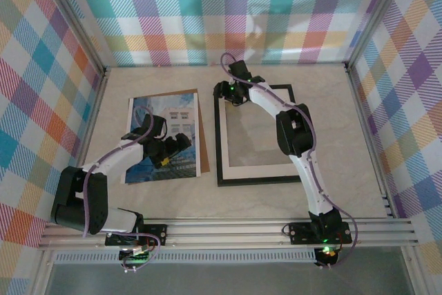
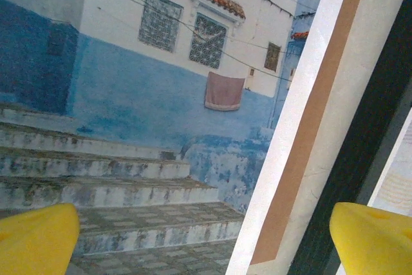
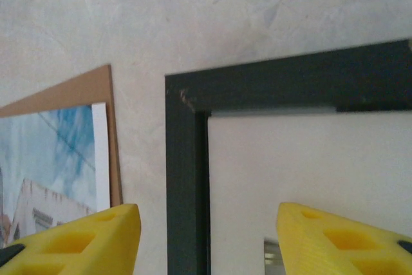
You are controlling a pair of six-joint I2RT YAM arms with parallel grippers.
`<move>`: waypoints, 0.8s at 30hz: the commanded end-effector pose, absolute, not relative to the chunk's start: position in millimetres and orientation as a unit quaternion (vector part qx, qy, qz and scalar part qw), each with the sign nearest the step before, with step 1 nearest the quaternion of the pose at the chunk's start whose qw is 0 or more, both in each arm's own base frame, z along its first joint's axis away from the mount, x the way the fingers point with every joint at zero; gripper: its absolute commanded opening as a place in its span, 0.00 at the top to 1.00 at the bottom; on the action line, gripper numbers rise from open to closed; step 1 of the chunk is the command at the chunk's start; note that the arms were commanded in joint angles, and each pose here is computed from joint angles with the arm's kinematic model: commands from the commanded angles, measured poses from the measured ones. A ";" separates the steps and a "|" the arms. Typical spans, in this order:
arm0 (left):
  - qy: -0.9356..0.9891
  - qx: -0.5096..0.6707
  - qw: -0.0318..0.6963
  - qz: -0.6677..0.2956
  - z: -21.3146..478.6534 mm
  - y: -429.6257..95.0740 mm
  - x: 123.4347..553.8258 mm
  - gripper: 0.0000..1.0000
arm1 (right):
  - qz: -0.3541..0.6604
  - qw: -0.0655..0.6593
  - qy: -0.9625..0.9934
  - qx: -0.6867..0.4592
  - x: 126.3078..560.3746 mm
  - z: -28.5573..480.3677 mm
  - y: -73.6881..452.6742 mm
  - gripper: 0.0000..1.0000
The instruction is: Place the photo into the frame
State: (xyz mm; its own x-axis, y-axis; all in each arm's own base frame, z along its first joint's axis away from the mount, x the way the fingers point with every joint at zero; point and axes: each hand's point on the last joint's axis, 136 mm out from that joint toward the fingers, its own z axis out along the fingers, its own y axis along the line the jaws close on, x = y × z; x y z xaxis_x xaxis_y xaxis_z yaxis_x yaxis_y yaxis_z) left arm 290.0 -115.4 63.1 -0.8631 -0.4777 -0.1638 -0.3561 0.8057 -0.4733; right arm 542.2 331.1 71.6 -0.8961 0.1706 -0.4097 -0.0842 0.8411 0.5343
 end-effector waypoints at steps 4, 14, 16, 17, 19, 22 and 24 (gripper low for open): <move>0.934 -0.235 0.173 -0.205 83.9 -91.7 293.8 0.00 | 0.294 0.205 0.933 -0.021 474.9 138.4 337.2 0.41; 0.928 -0.277 0.140 -0.206 62.3 -69.8 266.2 0.00 | 0.258 0.109 0.955 -0.100 341.3 116.6 360.0 0.64; 0.925 -0.287 0.137 -0.206 58.7 -65.0 261.6 0.00 | 0.250 0.084 0.958 -0.115 310.8 107.6 368.8 0.68; 0.924 -0.291 0.139 -0.207 58.4 -63.8 260.7 0.00 | 0.246 0.077 0.959 -0.118 299.7 103.6 372.0 0.68; 0.922 -0.296 0.140 -0.207 56.6 -62.1 258.1 0.00 | 0.238 0.065 0.961 -0.123 278.3 94.5 379.7 0.69; 0.922 -0.299 0.141 -0.203 53.7 -59.1 255.6 0.00 | 0.233 0.057 0.963 -0.121 255.1 86.2 390.4 0.70; 0.922 -0.300 0.138 -0.203 51.1 -57.9 254.5 0.00 | 0.231 0.055 0.964 -0.118 244.8 81.0 396.5 0.70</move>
State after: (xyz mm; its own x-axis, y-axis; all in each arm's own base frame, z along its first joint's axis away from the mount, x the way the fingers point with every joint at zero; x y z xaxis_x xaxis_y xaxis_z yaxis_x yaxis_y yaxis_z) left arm 261.9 -60.6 55.0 -0.7812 -0.6064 -0.1483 -0.4876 0.7410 -0.4618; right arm 248.6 392.6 65.4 -0.9571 -0.2550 -0.1374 -0.2895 0.8617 0.4168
